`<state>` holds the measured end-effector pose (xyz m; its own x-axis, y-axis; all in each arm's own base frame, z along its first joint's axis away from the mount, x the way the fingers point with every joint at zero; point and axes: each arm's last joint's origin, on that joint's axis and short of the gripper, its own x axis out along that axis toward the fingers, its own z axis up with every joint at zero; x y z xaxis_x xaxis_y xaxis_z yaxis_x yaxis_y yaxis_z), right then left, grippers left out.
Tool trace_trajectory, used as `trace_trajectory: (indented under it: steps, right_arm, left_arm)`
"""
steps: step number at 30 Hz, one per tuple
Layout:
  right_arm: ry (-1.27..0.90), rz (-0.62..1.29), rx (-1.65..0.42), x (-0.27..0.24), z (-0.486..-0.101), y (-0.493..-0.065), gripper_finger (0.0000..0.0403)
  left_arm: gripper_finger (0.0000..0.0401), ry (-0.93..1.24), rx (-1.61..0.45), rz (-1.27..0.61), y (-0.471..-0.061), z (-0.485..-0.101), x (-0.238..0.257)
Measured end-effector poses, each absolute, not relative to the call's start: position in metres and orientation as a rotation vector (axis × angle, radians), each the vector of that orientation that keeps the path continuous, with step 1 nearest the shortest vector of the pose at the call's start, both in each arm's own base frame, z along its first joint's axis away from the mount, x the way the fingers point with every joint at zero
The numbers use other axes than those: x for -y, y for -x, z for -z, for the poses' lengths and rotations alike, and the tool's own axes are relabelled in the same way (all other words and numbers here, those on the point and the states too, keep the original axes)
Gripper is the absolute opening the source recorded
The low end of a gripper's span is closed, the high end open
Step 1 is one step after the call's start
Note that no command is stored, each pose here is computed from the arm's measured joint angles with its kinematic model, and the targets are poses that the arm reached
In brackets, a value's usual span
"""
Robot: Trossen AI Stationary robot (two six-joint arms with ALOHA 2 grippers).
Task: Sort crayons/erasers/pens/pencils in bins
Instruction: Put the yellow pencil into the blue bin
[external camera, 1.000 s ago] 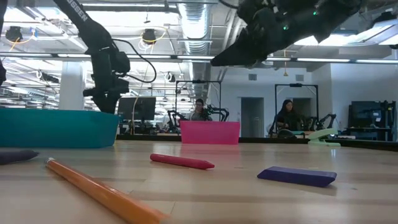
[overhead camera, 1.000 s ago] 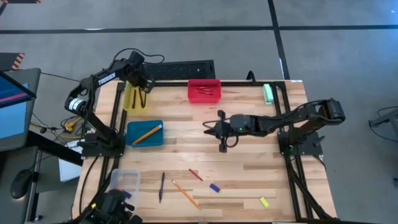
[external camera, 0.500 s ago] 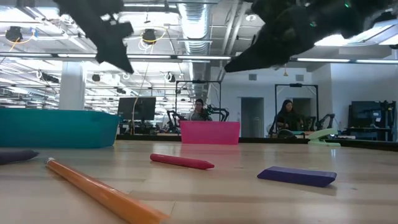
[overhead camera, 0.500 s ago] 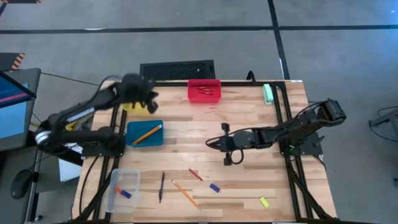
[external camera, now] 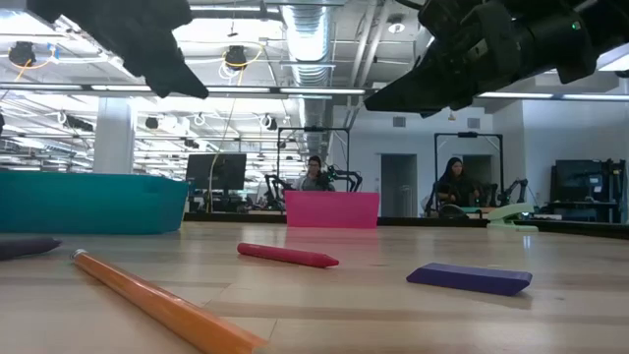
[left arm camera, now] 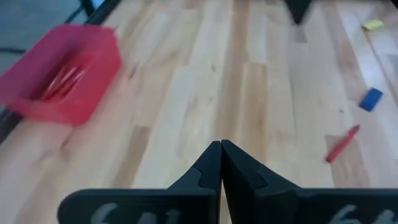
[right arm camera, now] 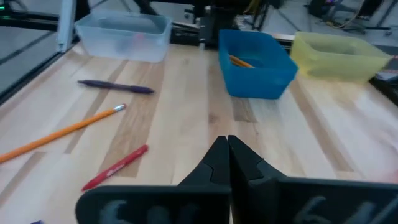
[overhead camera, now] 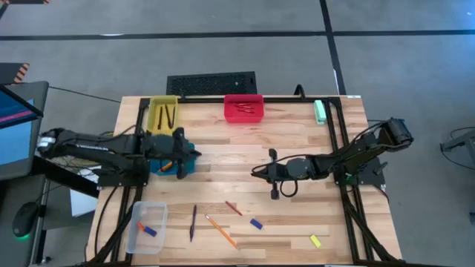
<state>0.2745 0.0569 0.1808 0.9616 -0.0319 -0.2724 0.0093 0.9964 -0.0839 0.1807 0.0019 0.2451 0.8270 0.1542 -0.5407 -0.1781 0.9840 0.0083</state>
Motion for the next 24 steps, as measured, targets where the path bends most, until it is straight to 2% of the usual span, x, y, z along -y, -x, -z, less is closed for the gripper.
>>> trace_trajectory:
  steps: [7,18,24]
  right_arm:
    - [0.089,0.091,-0.264,-0.047,-0.182,-0.277,0.0002]
    - [0.087,-0.023,-0.106,-0.02,-0.164,-0.282,0.0003]
    - [0.07,-0.033,-0.114,-0.006,-0.156,-0.284,0.0002]
  left_arm:
    - [0.0,-0.038,-0.606,-0.097,-0.203,-0.239,0.03]
    - [0.0,-0.115,-0.716,-0.015,-0.244,-0.23,0.058]
    - [0.0,-0.171,-0.744,0.037,-0.263,-0.227,0.073]
